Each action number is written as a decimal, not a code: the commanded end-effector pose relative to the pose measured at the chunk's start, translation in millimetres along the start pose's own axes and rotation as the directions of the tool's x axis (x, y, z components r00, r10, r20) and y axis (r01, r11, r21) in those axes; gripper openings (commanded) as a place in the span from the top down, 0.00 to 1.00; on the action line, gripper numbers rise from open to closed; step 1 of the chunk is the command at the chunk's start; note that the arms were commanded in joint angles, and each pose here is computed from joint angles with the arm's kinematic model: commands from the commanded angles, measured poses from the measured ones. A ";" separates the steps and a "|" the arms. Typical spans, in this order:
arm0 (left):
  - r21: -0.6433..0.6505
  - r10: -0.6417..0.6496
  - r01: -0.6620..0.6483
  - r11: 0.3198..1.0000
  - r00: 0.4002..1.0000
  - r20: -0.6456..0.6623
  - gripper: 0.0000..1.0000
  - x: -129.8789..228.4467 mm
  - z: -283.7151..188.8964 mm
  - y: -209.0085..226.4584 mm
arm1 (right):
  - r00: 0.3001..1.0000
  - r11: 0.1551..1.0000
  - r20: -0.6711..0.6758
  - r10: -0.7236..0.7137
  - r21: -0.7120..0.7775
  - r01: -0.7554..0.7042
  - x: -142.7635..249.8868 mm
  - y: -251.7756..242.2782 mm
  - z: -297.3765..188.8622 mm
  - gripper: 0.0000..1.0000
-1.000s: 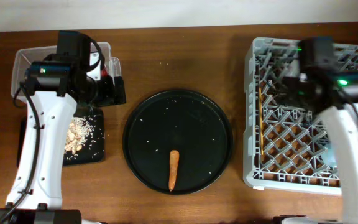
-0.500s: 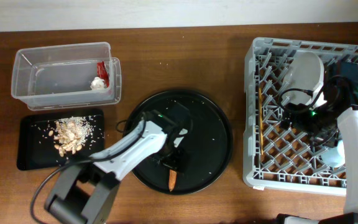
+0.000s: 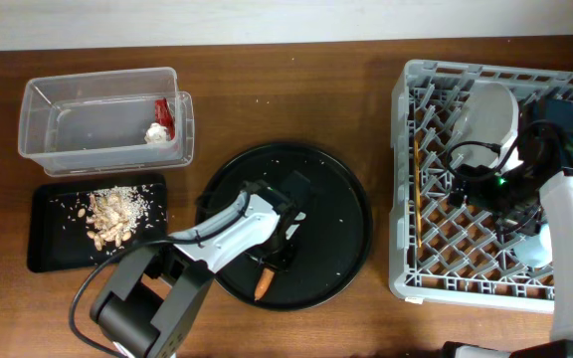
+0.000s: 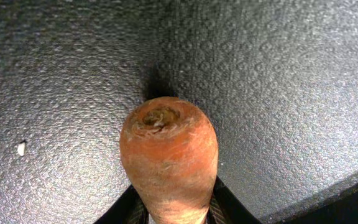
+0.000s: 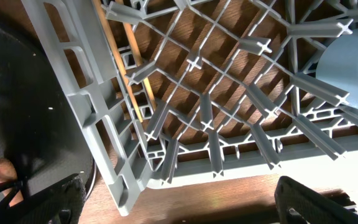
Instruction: Sort waste into correct bins and load items into the dishwasher rack
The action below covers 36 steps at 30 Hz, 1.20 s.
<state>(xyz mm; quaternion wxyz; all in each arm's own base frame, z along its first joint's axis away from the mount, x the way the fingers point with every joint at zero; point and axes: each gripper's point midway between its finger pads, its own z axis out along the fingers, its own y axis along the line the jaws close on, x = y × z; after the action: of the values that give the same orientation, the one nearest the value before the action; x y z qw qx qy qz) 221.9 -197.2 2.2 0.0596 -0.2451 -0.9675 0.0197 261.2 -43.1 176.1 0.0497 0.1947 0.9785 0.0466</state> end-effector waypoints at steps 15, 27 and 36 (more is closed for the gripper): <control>0.127 -0.811 0.919 0.374 0.257 0.526 0.95 79.7 -151.5 348.5 | 1.000 1.000 -0.006 -0.014 -0.005 0.014 1.4 1.5 2.1 0.03; 0.081 -0.945 0.984 0.162 0.131 0.299 0.54 108.9 -38.2 394.7 | 1.000 1.000 -0.006 -0.014 -0.005 0.014 1.4 1.5 2.1 0.03; 0.218 -0.794 0.842 0.493 0.333 0.509 0.22 36.8 -143.8 356.0 | 0.942 0.877 0.130 -0.309 -0.346 0.335 -5.0 90.1 -8.4 0.02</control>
<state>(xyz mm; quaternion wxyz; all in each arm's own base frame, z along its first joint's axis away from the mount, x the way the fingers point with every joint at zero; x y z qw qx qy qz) 345.1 173.5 74.7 -0.1549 0.3890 -0.9079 -0.0214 288.9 -10.5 183.8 0.1014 0.1143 0.9804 0.1246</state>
